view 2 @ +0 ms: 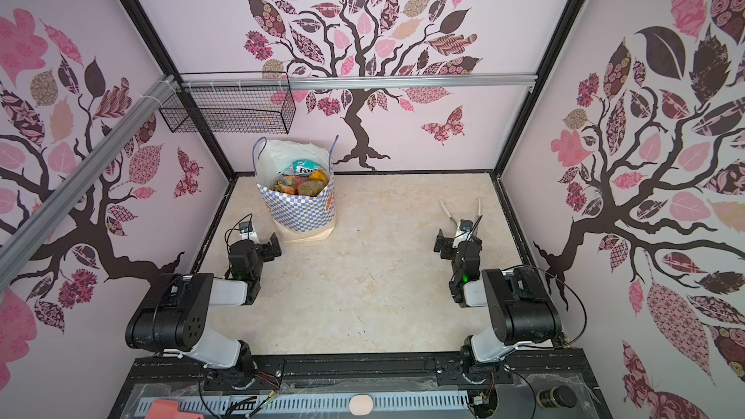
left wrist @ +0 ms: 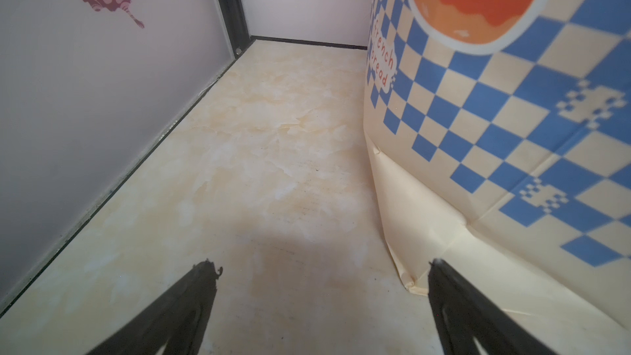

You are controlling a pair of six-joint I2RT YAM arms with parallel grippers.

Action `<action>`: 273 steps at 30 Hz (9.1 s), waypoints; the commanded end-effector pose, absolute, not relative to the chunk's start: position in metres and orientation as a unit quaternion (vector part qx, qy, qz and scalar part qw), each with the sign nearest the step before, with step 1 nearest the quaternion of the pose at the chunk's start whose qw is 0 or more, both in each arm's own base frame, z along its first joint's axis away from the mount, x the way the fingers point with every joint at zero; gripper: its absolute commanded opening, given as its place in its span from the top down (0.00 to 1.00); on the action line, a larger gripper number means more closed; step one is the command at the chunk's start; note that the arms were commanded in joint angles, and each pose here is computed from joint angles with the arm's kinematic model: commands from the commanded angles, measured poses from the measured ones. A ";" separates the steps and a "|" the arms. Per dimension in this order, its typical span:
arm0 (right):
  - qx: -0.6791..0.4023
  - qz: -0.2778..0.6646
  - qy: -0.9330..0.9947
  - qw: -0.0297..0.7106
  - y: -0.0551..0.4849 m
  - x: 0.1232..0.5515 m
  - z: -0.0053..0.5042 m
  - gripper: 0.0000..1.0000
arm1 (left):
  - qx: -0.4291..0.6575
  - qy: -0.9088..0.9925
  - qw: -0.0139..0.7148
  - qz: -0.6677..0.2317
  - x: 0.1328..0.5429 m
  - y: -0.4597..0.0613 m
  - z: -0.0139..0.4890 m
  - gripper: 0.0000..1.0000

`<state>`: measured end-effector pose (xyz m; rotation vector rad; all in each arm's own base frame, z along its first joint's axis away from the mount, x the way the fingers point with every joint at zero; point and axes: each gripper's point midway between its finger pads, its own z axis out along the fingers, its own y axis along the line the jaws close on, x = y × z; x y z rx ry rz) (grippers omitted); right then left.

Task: Take the snacks out of the paper bag
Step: Move the paper bag to the center of the table, then pick up the snack from the paper bag, then place the snack at the top-right of the table.

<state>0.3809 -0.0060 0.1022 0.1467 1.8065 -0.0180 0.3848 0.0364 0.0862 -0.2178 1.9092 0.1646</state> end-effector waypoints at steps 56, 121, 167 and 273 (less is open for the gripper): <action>-0.014 0.335 0.873 0.354 0.390 0.537 0.240 0.24 | -0.192 0.868 0.437 -0.136 0.465 0.009 0.290 0.26; -0.158 0.318 0.798 0.486 0.270 0.331 0.433 0.13 | 0.109 0.812 0.516 -0.250 0.257 -0.136 0.418 0.26; -0.103 0.170 0.919 0.340 0.367 0.502 0.177 0.64 | 0.182 0.833 0.456 -0.256 0.245 -0.153 0.390 0.06; 0.116 0.223 0.888 0.385 0.121 0.432 0.144 0.87 | 0.347 0.775 0.476 -0.228 0.212 -0.269 0.388 0.06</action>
